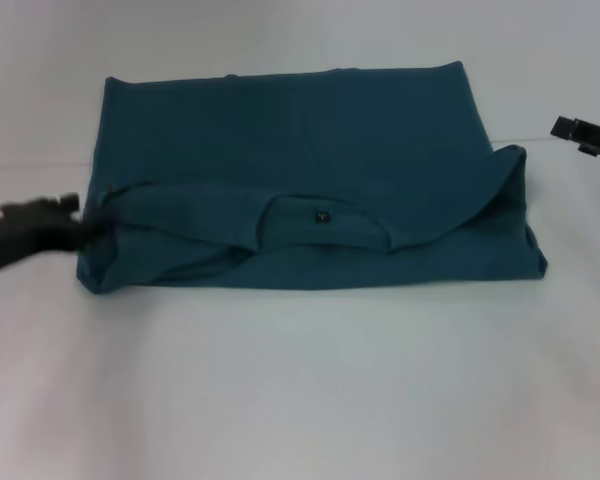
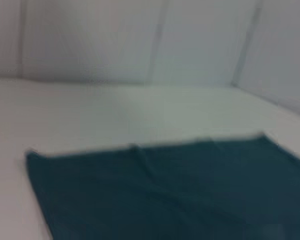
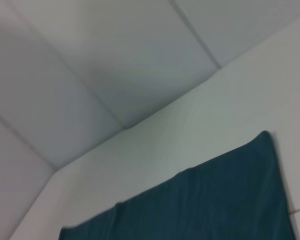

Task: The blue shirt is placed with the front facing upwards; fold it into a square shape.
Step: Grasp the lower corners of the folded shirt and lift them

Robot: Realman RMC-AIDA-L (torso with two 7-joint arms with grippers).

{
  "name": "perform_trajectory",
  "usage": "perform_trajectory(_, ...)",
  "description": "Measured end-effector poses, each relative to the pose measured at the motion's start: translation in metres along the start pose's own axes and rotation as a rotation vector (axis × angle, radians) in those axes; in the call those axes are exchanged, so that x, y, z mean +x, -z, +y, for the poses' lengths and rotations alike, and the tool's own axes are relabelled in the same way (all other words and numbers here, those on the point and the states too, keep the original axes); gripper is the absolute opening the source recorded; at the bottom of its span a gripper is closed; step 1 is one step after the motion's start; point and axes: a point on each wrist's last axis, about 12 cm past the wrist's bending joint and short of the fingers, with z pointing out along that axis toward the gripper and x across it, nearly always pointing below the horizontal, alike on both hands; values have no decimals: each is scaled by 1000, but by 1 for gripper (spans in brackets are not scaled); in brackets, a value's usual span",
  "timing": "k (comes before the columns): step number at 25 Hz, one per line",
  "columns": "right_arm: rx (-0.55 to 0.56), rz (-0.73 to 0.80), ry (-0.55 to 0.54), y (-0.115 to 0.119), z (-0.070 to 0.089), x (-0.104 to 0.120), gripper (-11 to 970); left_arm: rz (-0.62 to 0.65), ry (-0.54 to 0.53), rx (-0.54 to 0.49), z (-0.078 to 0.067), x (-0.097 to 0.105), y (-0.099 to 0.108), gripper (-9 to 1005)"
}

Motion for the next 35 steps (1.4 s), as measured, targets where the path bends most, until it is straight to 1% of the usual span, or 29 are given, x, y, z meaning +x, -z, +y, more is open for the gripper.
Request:
perform_trajectory(2,-16,11,22,11,-4,6,614,46,-34,-4,-6,10,5,407)
perform_trajectory(4,-11,15,22,20,-9,11,679,95,-58,-4,-13,20,8,450)
perform_trajectory(8,6,19,18,30,-16,18,808,149,-63,10,-18,28,6,535)
perform_trajectory(10,6,21,16,31,-16,19,806,164,-63,17,-20,30,2,660)
perform_trajectory(18,-8,35,14,29,-13,24,802,209,-104,-9,-23,30,-17,604)
perform_trajectory(22,-10,37,13,28,-13,25,801,207,-116,-71,-19,29,-25,576)
perform_trajectory(27,-9,41,9,29,-13,26,800,213,-122,-94,-17,27,-32,541)
perform_trajectory(32,-10,44,4,30,-14,27,798,225,-136,-86,-17,26,-35,421)
perform_trajectory(35,-30,53,3,33,-13,27,796,224,-130,-92,-15,25,-33,350)
